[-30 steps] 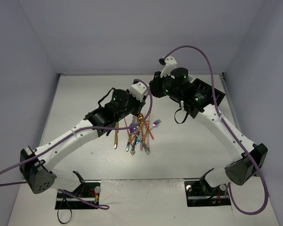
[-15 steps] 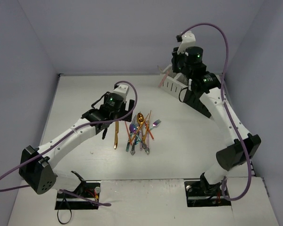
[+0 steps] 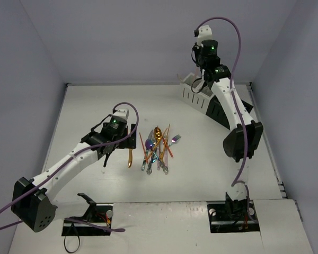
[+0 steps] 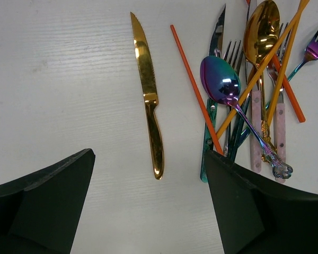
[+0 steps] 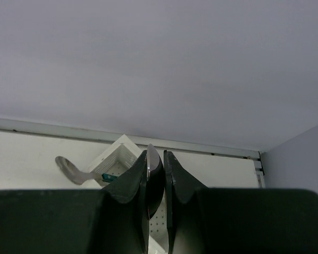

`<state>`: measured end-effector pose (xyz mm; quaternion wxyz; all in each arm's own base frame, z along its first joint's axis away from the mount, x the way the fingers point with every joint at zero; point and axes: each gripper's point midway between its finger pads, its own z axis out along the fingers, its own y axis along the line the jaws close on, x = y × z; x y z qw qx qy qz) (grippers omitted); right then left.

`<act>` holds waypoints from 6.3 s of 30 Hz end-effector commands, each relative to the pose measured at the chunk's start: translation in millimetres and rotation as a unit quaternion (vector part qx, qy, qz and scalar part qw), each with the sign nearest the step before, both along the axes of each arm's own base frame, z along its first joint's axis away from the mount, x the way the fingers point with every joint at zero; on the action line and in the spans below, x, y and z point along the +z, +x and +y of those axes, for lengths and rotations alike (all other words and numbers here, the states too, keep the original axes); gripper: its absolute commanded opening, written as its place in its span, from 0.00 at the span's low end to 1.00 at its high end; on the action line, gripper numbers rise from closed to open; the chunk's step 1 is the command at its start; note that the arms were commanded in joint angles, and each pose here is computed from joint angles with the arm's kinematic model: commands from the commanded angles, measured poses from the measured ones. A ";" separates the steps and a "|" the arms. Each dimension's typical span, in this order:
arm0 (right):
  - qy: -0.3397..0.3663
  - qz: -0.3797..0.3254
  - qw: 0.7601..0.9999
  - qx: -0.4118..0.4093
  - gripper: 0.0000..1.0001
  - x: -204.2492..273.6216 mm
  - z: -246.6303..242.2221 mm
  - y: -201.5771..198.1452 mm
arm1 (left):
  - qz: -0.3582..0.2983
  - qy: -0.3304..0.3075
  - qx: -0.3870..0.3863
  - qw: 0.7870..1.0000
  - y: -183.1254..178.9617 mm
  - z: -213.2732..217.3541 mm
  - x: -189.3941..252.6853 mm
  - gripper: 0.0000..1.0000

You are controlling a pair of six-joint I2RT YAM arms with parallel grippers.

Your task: Sort the eating utensils into containers

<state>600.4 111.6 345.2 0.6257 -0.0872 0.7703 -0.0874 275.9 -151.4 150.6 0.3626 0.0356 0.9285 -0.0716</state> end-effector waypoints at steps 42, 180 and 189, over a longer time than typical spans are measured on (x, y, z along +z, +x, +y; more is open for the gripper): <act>0.056 -0.071 0.996 0.004 0.84 51.1 -32.9 -58.6 | 0.071 -0.112 0.033 0.991 4.2 -55.9 -8.1 0.77; 0.174 0.041 0.983 0.033 0.89 -49.7 -55.6 -309.1 | 0.178 -0.039 0.230 0.956 5.8 -75.1 -114.3 0.00; 0.178 0.038 0.983 0.038 0.90 -44.4 -53.5 -307.8 | 0.132 -0.027 0.200 0.971 11.3 -64.7 -79.5 0.00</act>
